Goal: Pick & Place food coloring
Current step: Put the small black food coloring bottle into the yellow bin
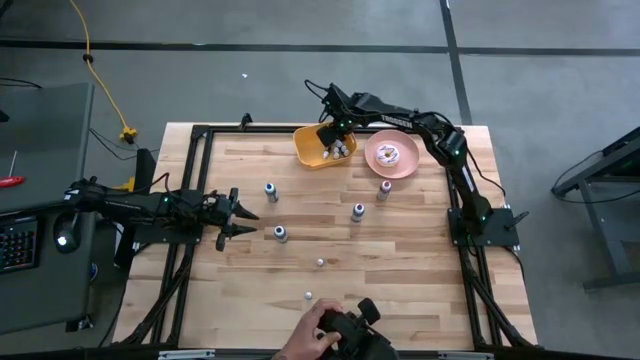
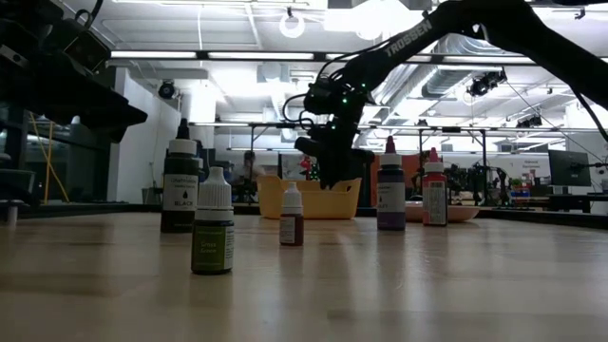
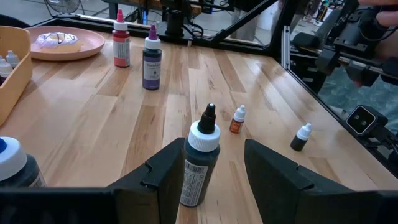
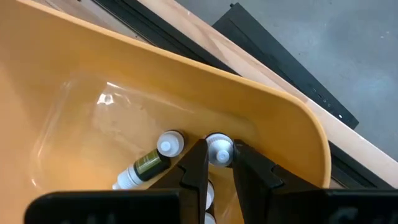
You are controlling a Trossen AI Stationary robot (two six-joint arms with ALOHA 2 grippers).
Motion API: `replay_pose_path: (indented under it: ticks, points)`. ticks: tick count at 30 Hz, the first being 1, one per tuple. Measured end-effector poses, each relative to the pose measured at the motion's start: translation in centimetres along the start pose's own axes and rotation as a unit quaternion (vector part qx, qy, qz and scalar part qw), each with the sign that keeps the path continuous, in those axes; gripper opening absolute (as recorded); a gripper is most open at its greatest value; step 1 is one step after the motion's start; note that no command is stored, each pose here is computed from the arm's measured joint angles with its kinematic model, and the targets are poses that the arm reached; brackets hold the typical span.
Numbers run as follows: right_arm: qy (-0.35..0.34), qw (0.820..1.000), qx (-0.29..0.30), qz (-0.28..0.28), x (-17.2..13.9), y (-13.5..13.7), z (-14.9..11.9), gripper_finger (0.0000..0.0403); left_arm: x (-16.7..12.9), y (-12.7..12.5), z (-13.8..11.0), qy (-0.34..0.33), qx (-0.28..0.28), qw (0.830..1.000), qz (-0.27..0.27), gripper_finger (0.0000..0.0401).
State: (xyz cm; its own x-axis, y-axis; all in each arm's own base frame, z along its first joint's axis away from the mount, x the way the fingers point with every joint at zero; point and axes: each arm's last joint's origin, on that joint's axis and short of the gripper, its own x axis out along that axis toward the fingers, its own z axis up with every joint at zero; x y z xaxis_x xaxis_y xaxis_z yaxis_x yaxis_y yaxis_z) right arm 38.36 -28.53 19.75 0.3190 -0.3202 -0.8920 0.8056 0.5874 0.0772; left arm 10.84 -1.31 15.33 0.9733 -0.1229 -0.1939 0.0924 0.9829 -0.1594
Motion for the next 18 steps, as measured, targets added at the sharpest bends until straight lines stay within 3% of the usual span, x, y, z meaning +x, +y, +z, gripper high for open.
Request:
replay_pose_path:
  ticks: [18]
  points:
    - [0.010,1.000,0.000,0.014,1.4,0.2,-0.3,0.0055,0.0,0.0,0.0,0.000,0.000,1.000,0.000,0.0163]
